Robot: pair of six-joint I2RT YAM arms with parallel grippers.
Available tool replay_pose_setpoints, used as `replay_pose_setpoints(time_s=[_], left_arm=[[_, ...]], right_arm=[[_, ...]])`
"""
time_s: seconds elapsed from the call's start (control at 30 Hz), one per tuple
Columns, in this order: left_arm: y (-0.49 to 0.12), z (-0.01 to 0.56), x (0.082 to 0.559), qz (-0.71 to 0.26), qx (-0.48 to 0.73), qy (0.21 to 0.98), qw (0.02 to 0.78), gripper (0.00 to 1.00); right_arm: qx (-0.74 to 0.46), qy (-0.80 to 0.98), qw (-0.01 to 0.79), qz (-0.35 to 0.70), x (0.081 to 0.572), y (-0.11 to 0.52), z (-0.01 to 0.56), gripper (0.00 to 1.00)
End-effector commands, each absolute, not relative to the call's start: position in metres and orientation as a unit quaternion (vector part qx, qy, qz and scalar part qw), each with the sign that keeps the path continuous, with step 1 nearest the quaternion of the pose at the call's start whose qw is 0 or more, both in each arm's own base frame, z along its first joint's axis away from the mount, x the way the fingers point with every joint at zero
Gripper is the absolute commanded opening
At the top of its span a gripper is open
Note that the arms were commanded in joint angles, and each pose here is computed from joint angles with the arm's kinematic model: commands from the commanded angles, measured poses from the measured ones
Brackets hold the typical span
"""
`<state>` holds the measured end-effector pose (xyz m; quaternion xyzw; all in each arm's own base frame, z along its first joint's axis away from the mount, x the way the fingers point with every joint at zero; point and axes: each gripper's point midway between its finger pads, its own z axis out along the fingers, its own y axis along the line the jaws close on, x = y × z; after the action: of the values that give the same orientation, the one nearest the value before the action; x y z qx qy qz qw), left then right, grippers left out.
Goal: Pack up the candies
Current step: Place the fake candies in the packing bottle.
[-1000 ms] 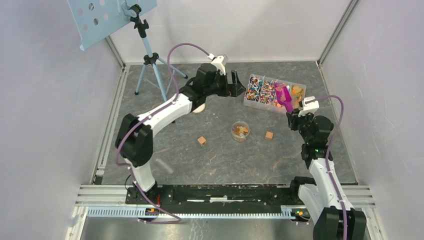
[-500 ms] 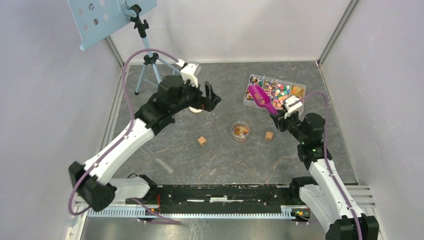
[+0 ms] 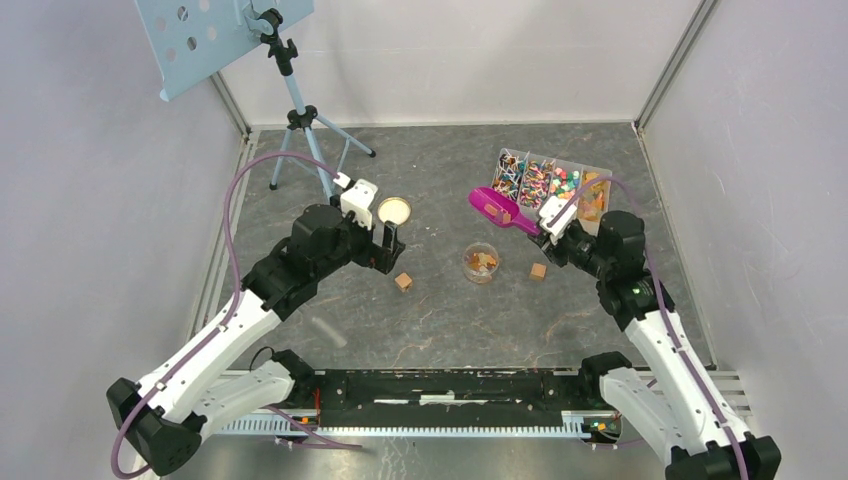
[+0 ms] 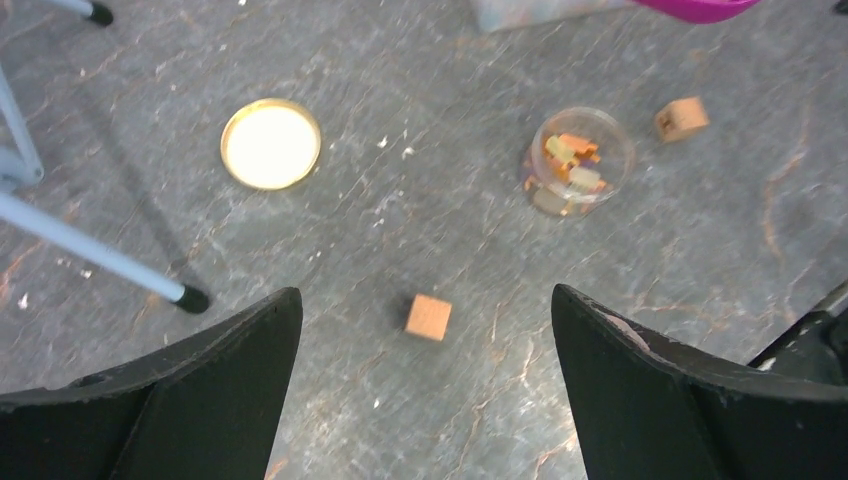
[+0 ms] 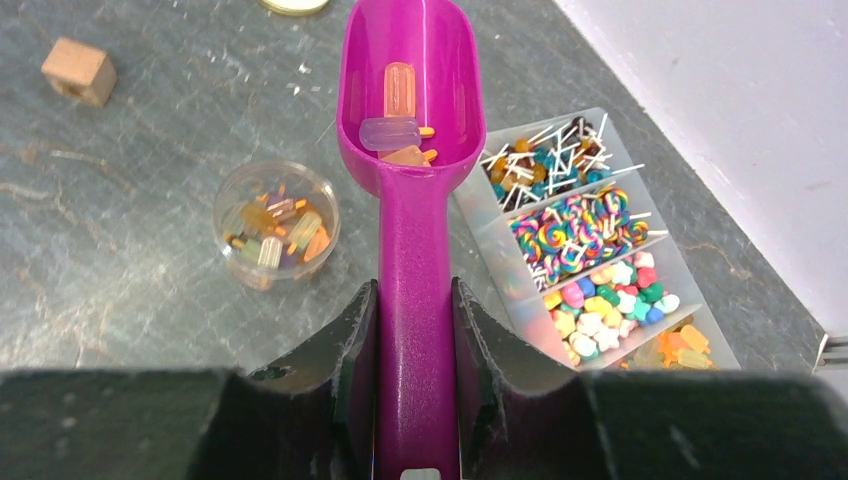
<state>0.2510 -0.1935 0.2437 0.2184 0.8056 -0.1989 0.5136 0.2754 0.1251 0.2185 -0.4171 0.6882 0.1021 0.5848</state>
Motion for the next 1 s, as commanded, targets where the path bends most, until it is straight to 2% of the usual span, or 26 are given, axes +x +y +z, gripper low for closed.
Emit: replay_pose_setpoints(time_s=[0.0, 0.5, 0.97], left_arm=[[-0.176, 0.244, 0.257, -0.145, 0.228, 0.799, 0.536, 1.00], [-0.179, 0.246, 0.255, -0.156, 0.230, 0.795, 0.540, 1.00], [-0.176, 0.253, 0.250, -0.164, 0.225, 0.787, 0.551, 1.00]], right_arm=[[-0.455, 0.669, 0.582, 0.081, 0.263, 0.124, 0.229, 0.00], [-0.521, 0.697, 0.491, 0.041, 0.234, 0.115, 0.195, 0.00], [-0.538, 0.732, 0.418, 0.019, 0.224, 0.106, 0.195, 0.00]])
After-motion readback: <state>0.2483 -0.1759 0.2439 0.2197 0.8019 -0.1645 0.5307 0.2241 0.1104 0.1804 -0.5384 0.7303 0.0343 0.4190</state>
